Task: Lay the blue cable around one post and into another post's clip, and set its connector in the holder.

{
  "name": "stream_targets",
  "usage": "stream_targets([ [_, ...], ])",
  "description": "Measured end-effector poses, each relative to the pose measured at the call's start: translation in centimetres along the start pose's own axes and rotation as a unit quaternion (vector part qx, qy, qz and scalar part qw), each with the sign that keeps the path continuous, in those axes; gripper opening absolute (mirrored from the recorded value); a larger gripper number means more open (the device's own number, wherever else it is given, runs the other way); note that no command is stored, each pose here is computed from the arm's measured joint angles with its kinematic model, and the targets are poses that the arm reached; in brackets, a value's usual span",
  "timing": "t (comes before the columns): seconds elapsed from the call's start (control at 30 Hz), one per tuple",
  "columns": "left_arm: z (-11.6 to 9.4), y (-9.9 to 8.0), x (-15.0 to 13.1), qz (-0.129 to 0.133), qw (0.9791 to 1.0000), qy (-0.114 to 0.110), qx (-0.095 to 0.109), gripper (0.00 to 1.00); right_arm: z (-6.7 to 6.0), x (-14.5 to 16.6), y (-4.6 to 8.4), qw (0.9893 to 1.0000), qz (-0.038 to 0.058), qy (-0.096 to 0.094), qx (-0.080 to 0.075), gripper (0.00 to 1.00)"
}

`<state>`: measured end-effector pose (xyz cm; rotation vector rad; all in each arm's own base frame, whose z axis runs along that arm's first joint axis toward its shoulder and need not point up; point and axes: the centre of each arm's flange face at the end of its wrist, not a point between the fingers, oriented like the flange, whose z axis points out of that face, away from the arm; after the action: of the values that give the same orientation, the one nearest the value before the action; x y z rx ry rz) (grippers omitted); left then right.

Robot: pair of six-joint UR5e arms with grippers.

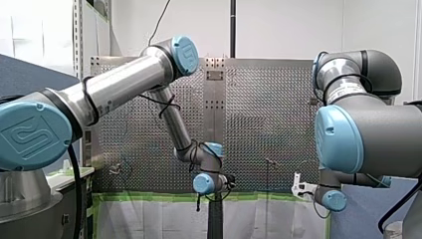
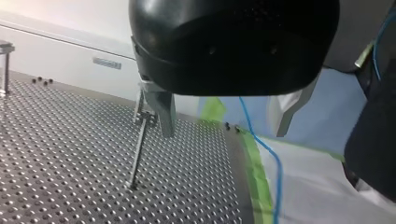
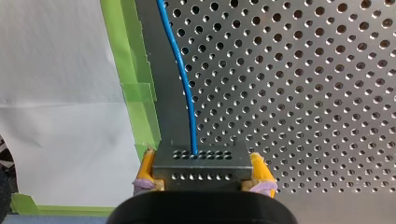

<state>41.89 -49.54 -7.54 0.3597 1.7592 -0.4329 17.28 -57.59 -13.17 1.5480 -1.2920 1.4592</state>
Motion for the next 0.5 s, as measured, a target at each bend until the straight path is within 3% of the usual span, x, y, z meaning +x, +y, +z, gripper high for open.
stream_targets([
  [0.33,1.9,-0.8,2.5,0.036,0.9984,-0.036,-0.025,1.0,0.0,0.0,0.1,1.0,0.0002,0.0,0.0,0.0],
  [0.5,2.1,-0.9,4.7,0.059,0.9968,-0.032,-0.042,1.0,0.0,0.0,0.1,1.0,0.0002,0.0,-0.001,0.0],
])
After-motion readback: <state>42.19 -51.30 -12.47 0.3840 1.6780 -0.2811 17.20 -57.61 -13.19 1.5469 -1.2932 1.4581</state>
